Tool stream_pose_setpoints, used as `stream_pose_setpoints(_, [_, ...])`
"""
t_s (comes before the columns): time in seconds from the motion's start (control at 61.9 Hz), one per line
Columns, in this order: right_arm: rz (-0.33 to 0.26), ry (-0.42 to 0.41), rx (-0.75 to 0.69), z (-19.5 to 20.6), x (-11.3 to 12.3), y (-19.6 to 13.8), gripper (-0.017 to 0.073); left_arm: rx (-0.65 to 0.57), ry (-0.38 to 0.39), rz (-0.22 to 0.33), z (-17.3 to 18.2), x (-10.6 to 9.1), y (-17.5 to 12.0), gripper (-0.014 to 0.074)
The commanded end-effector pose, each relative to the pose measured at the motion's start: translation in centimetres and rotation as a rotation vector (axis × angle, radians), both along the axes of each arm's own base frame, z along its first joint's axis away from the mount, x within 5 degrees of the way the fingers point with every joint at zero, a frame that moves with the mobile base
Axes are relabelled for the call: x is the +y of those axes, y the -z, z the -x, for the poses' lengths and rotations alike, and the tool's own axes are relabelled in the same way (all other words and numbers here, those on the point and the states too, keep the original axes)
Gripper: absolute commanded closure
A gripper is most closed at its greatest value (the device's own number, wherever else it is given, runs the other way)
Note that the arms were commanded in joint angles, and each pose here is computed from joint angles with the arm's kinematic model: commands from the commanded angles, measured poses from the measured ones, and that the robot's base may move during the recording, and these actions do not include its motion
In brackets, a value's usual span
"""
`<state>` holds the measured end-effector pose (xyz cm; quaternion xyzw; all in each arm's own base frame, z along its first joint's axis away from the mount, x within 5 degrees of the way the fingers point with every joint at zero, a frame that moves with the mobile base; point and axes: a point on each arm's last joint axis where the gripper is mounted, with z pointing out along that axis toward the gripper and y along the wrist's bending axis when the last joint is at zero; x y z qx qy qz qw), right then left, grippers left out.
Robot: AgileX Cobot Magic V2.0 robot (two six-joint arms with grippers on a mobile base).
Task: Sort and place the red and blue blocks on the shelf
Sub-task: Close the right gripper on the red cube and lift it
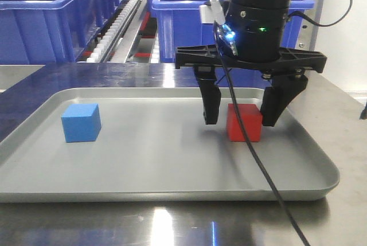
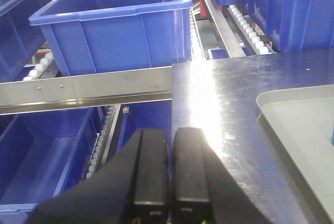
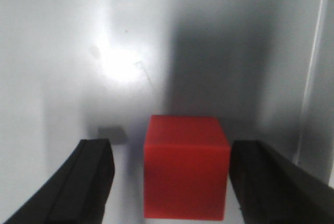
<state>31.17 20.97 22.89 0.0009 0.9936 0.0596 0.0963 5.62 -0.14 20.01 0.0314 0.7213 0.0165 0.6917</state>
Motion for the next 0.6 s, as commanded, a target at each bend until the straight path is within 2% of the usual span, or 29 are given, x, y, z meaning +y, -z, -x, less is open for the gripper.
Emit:
stream_pose_setpoints(0.0, [-0.029, -0.002, -0.066, 0.0, -0.2, -2.1, 0.0032, -0.065, -0.003, 0.009, 0.0, 0.0, 0.1, 0.0471])
stream_pose_setpoints(0.113, [-0.024, -0.002, -0.059, -0.1, -0.2, -1.9, 0.0153, -0.065, -0.003, 0.009, 0.0, 0.0, 0.1, 0.0471])
stream_pose_setpoints(0.21, [-0.025, -0.001, -0.060, -0.1, -0.2, -1.9, 0.0342, -0.065, -0.003, 0.009, 0.0, 0.0, 0.1, 0.0471])
stream_pose_setpoints(0.323, [-0.034, -0.002, -0.076, 0.0, -0.3, -2.5, 0.0512, -0.065, -0.003, 0.009, 0.0, 0.0, 0.1, 0.0471])
stream_pose_setpoints(0.469, [-0.051, -0.009, -0.138, 0.2, -0.6, -4.1, 0.0501, -0.065, -0.003, 0.009, 0.0, 0.0, 0.1, 0.0471])
stream_pose_setpoints(0.582, [-0.043, -0.034, -0.210, 0.7, -1.4, -6.0, 0.0501, -0.065, -0.003, 0.009, 0.0, 0.0, 0.1, 0.0471])
